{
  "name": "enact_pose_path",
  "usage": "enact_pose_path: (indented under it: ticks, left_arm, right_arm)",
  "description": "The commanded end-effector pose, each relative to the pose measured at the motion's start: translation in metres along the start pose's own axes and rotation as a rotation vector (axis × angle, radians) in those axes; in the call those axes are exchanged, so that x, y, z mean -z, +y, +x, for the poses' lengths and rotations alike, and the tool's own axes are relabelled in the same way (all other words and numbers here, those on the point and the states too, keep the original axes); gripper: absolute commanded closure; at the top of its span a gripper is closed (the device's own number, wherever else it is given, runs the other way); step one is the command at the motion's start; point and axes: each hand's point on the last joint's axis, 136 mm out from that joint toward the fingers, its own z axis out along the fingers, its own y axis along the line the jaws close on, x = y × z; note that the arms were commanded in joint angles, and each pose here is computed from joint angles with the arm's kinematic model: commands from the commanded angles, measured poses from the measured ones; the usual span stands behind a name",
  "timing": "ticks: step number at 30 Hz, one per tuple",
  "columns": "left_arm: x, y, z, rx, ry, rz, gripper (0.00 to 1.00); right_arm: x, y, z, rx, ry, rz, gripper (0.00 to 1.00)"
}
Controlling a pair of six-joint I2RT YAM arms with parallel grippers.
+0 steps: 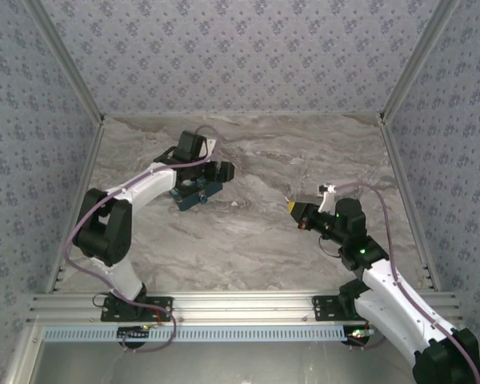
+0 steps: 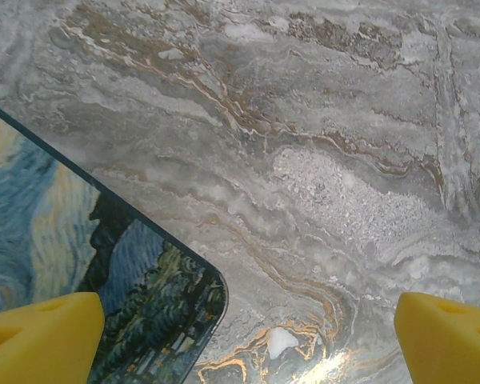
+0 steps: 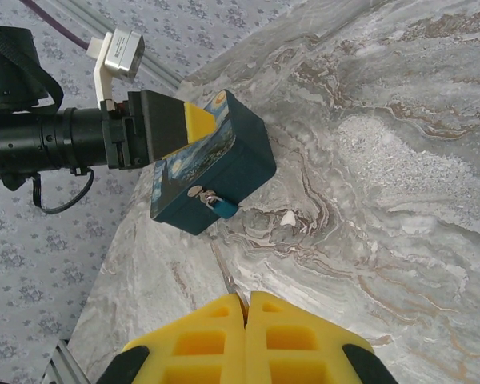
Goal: Unlock a padlock with a key
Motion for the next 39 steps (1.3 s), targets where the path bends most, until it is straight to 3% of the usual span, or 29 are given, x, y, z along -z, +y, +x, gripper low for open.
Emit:
enact_pose_path:
  ticks: [1,19,39]
  left_arm:
    - [-0.002,-0.011,-0.003,-0.034,0.015,0.033,0.08]
    - [-0.020,-0.014,0.041,-0.054,0.133,0.023,0.11]
    - [-0.005,-0.081,0.070,-0.126,0.129,0.125,0.12]
  right_arm:
    - [0.002,-0.005,0.001,-0.016,-0.006,0.019,1.00]
    - [0.004,-0.009,-0.002,-0.016,-0.016,0.042,1.00]
    - [0.032,-0.048,-0.008,-0.088,-0.052,0.148,1.00]
